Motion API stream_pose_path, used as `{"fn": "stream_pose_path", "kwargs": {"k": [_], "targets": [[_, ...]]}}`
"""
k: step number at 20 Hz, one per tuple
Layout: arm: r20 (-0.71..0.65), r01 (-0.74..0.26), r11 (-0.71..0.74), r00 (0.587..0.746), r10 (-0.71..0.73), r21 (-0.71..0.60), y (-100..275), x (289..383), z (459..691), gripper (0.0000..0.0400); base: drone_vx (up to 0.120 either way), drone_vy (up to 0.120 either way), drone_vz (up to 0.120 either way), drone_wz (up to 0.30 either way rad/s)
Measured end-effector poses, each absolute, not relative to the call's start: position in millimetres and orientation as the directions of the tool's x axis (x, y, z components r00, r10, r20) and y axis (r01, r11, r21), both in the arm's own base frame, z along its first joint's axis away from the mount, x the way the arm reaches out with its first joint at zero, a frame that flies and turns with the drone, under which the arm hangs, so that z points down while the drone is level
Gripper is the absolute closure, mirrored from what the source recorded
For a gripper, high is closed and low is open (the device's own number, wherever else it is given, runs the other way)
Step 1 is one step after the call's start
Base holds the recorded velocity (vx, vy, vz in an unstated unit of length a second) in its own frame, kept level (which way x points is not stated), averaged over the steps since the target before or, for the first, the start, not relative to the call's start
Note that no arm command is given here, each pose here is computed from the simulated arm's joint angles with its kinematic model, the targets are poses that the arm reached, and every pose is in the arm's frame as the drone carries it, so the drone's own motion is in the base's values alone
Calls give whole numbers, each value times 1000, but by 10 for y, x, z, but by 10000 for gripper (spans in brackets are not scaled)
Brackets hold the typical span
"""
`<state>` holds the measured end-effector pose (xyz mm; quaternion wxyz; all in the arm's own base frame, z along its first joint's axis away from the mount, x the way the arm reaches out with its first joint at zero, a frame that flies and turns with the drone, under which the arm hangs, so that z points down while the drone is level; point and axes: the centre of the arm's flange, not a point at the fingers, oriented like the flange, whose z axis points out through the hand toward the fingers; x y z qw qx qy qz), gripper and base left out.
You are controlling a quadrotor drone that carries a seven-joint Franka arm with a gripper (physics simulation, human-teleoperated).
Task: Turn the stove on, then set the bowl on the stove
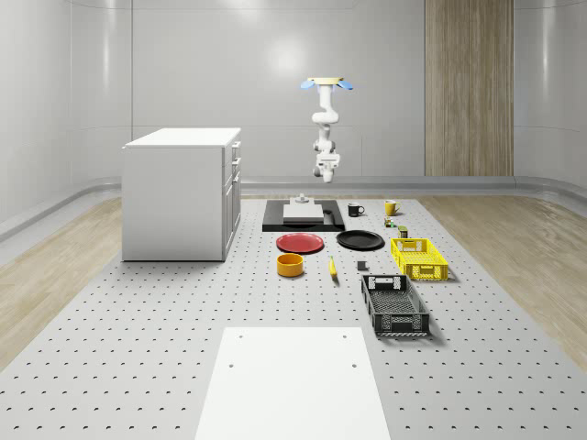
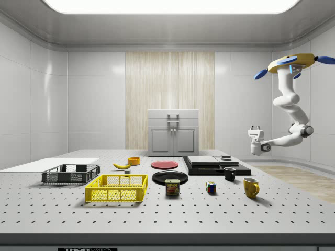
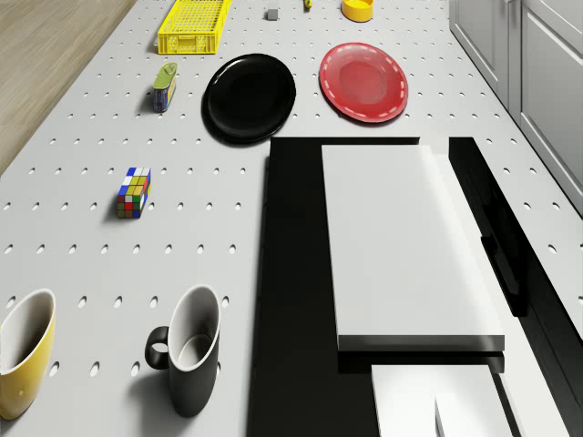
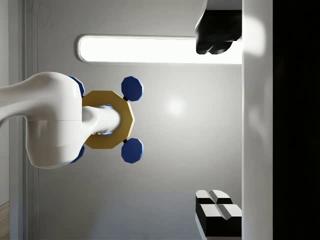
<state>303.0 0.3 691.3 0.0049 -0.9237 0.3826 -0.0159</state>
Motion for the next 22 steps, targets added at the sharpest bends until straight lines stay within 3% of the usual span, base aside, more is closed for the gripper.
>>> {"fn": "stream_pose_path", "kwargs": {"k": [7, 22], "targets": [[34, -707, -707, 706, -707, -20, 10, 3025, 6913, 0, 109, -120, 0, 0], [127, -709, -703, 703, -699, 57, 129, 3014, 6904, 0, 0, -120, 0, 0]]}}
